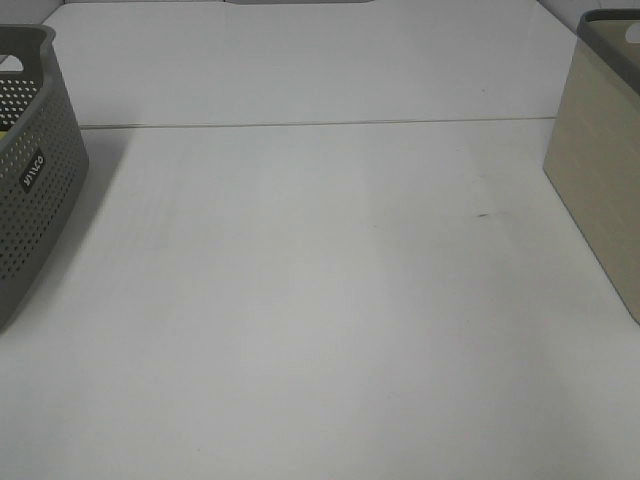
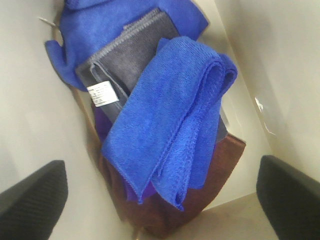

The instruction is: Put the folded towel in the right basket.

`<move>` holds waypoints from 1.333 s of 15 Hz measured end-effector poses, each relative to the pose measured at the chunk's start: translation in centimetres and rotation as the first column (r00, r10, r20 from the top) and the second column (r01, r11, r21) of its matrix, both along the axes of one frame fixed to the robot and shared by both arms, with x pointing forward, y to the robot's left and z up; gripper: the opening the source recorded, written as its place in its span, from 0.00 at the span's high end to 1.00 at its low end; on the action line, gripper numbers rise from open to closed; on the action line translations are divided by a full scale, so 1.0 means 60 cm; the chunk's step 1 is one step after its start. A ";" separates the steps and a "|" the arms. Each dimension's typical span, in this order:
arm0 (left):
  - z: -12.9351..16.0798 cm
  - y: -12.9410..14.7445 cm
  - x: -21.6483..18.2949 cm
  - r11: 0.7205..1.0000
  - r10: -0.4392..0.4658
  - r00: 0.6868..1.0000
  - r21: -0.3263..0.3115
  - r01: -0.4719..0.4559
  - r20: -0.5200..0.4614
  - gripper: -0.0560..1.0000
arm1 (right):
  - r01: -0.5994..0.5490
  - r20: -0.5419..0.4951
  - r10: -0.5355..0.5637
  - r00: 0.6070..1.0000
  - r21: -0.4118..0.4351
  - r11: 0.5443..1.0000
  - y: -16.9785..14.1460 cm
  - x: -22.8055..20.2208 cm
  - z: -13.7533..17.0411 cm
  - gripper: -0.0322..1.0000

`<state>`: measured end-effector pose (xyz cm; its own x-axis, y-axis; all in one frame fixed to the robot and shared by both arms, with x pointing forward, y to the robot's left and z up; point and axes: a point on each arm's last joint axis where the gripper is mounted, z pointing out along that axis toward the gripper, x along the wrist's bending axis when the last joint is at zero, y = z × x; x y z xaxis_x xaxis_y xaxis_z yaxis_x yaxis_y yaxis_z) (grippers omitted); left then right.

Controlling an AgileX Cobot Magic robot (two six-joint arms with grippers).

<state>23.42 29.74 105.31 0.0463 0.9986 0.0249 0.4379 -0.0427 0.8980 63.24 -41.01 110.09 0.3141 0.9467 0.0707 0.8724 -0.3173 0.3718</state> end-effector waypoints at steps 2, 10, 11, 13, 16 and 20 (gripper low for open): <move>0.000 0.000 0.000 1.000 0.000 1.000 0.000 0.000 0.000 0.01 | -0.019 0.068 0.020 0.998 -0.010 1.000 0.019 -0.014 0.043 0.03; 0.000 0.000 0.000 1.000 0.000 1.000 0.000 0.000 0.000 0.01 | -0.283 0.197 0.285 0.938 -0.038 0.958 0.246 -0.066 0.132 0.03; 0.000 0.000 0.000 1.000 0.000 1.000 0.000 0.000 0.000 0.01 | -0.284 0.197 0.287 0.938 -0.040 0.958 0.244 -0.089 0.136 0.03; 0.000 0.000 0.000 1.000 0.000 1.000 0.000 0.000 0.000 0.01 | -0.286 0.150 0.289 0.945 -0.043 0.957 0.234 -0.167 0.121 0.03; 0.000 0.000 0.000 1.000 0.000 1.000 0.000 0.000 0.000 0.01 | -0.279 0.225 0.286 0.931 -0.065 0.958 0.221 -0.297 0.104 0.03; 0.000 0.000 0.000 1.000 0.000 1.000 0.000 0.000 0.000 0.01 | -0.262 0.384 0.277 0.881 -0.092 0.961 0.202 -0.488 0.048 0.03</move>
<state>23.42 29.74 105.31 0.0463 0.9986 0.0249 0.4379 -0.0427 0.8980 33.99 -28.87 112.97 0.0009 0.9951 0.0987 0.7051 -0.0706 0.7056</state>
